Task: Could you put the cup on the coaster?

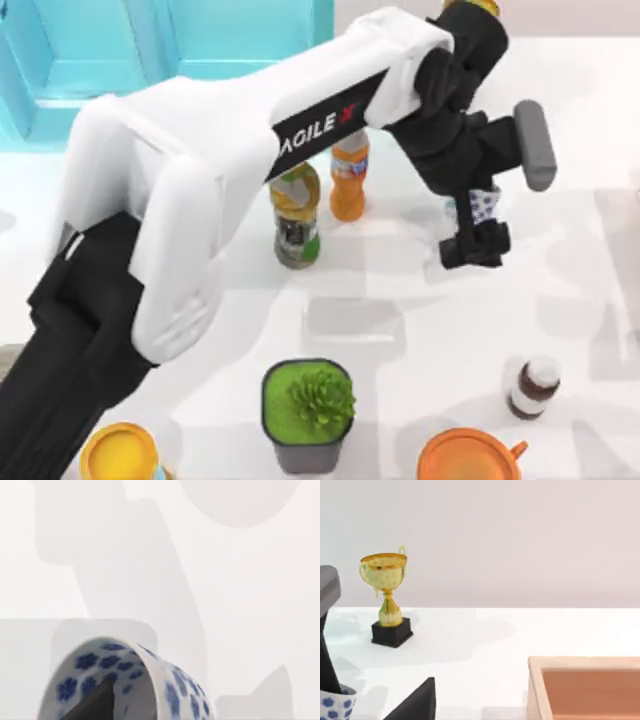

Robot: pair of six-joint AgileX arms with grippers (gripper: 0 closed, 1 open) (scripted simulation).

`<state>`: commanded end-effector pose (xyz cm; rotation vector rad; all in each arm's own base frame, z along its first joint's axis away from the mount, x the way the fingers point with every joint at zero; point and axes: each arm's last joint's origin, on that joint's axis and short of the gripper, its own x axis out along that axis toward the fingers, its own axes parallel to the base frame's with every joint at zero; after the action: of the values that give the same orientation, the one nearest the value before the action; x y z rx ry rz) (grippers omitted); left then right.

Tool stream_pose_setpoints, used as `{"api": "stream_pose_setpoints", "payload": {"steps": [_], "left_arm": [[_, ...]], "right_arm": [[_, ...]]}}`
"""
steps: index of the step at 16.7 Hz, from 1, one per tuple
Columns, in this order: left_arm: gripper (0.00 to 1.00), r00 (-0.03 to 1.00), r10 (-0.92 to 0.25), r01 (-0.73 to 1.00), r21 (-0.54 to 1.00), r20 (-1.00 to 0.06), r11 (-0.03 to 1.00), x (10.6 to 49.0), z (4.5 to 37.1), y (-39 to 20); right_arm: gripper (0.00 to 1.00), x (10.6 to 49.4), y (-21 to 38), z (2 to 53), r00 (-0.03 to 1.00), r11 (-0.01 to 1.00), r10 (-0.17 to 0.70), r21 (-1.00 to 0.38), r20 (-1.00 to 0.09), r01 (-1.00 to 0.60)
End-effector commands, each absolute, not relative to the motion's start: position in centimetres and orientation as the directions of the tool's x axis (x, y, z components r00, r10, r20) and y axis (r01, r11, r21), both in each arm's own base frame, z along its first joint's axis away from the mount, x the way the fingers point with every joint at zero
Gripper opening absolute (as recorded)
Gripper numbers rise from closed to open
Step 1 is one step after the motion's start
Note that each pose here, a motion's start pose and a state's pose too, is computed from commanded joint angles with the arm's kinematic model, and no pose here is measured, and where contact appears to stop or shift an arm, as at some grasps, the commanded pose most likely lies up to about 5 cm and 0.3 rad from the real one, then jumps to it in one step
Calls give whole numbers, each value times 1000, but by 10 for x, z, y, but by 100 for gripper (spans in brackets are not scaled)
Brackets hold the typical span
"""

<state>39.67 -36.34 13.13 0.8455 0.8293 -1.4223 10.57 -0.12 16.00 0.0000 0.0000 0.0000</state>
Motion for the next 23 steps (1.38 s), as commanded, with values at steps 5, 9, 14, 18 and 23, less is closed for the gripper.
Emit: {"api": "stream_pose_setpoints", "payload": {"steps": [5,9,14,18,23], "left_arm": [[100,-10,-479,1000,0,-878,-20,402,123,-360],[70,-10,-479,1000,0,-878,-20,402,123,-360],[32,-10,-479,1000,0,-878,-20,402,123,-360],[2,-10,-479,1000,0,-878,-20,402,123,-360],[0,-10,-479,1000,0,-878,-20,402,123,-360]], "right_arm": [[100,106,-1,160,1000,1000,0,0,0,0],[100,106,-1,160,1000,1000,0,0,0,0],[100,106,-1,160,1000,1000,0,0,0,0],[100,106,-1,160,1000,1000,0,0,0,0],[100,106,-1,160,1000,1000,0,0,0,0]]}}
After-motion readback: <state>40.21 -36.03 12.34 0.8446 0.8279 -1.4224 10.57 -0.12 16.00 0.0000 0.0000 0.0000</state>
